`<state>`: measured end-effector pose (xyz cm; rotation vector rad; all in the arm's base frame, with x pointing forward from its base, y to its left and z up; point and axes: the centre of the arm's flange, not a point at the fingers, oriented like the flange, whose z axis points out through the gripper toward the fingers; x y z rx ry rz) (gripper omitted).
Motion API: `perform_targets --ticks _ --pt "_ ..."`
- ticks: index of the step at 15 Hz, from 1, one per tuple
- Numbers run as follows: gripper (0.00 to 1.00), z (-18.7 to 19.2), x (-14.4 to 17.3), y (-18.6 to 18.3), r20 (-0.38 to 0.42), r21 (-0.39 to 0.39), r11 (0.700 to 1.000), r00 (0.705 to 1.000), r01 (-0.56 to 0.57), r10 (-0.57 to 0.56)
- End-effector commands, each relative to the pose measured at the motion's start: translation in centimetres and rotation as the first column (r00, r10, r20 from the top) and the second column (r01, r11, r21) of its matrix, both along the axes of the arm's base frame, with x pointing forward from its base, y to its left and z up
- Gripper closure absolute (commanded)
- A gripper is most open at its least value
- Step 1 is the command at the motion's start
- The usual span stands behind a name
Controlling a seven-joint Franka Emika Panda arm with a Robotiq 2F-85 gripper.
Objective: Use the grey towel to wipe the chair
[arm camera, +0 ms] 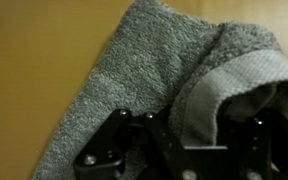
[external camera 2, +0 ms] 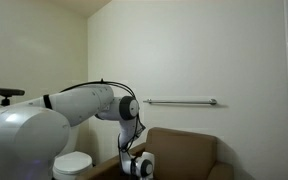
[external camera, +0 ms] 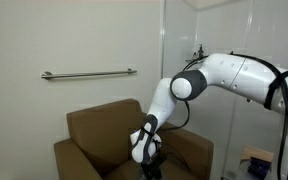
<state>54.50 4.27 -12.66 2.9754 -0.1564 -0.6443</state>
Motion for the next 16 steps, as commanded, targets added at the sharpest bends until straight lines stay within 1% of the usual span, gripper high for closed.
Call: perform_targets --ticks 1,2,4,6,8,11,14,16 --pt "0.97 -1.5 -1.1 -4.2 -0.051 -0.141 0.986 0.994 0.084 -0.092" --pt "0.97 -1.7 -1.4 -5.2 -0.065 -0.149 0.983 0.991 0.109 -0.120" --pt "0.97 -1.8 -1.7 -5.5 -0.076 -0.131 0.985 0.990 0.108 -0.119" --pt "0.97 -1.6 -1.4 -3.8 -0.061 -0.058 0.995 0.995 0.076 -0.080" --pt "0.97 -0.8 -1.1 -1.2 -0.018 0.042 0.999 1.000 0.024 -0.023" --pt "0.97 0.6 -0.5 2.7 0.032 0.135 0.990 0.998 -0.049 0.045" --pt "0.97 2.8 -0.3 6.9 0.116 0.210 0.967 0.986 -0.146 0.124" --pt "0.97 4.0 0.0 9.4 0.196 0.259 0.943 0.967 -0.211 0.163"
